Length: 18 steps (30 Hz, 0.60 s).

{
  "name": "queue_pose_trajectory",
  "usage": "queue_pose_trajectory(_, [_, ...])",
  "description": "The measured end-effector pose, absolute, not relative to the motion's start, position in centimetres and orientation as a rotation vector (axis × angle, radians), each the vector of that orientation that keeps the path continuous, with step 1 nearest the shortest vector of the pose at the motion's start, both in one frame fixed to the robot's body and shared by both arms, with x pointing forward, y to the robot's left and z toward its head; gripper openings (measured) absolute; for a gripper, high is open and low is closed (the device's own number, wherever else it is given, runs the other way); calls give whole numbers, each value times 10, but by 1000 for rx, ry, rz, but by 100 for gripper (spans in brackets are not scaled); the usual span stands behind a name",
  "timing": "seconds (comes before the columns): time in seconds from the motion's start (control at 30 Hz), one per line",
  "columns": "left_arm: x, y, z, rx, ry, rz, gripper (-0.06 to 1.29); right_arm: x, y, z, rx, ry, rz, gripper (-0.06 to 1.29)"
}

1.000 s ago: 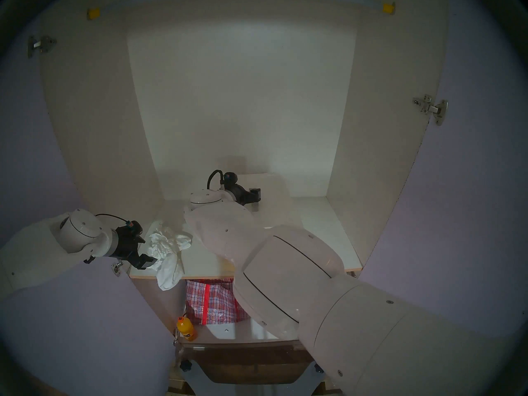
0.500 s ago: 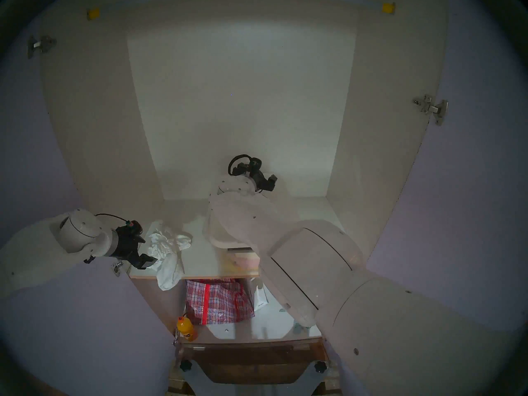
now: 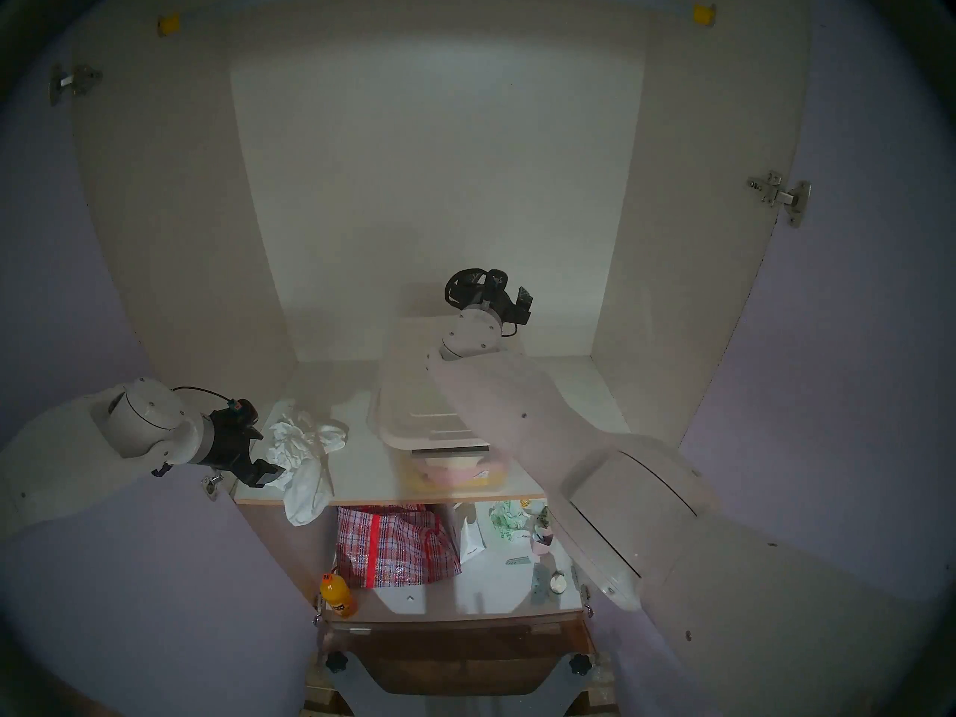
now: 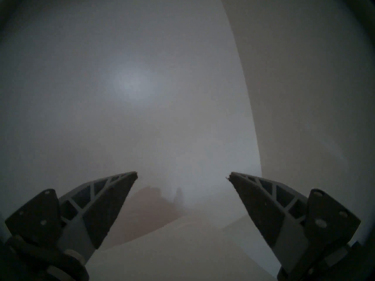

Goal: Take clothing out of the storage bin and put the lid back on the bin

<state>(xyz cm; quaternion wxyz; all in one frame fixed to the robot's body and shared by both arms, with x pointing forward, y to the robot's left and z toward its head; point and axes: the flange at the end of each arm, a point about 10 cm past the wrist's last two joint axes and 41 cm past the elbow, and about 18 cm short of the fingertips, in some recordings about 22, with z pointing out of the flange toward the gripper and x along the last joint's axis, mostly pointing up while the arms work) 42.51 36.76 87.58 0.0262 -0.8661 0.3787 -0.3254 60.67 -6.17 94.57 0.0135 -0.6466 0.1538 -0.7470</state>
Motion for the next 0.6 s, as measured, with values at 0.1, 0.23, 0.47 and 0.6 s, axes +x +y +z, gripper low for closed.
queue_pose_trajectory(0.1, [425, 368, 876, -2676, 1170, -1006, 126, 598, -71, 939, -1973, 419, -2323, 124])
queue_pose_trajectory(0.23, [425, 367, 876, -2676, 1171, -1006, 126, 591, -102, 932, -1924, 390, -2320, 124])
queue_pose_trajectory(0.47, [425, 367, 876, -2677, 1171, -1007, 126, 580, -152, 934, -1826, 153, -2341, 124])
queue_pose_trajectory(0.6, [425, 367, 876, -2677, 1172, -1007, 126, 583, -176, 931, -1837, -19, -2335, 124])
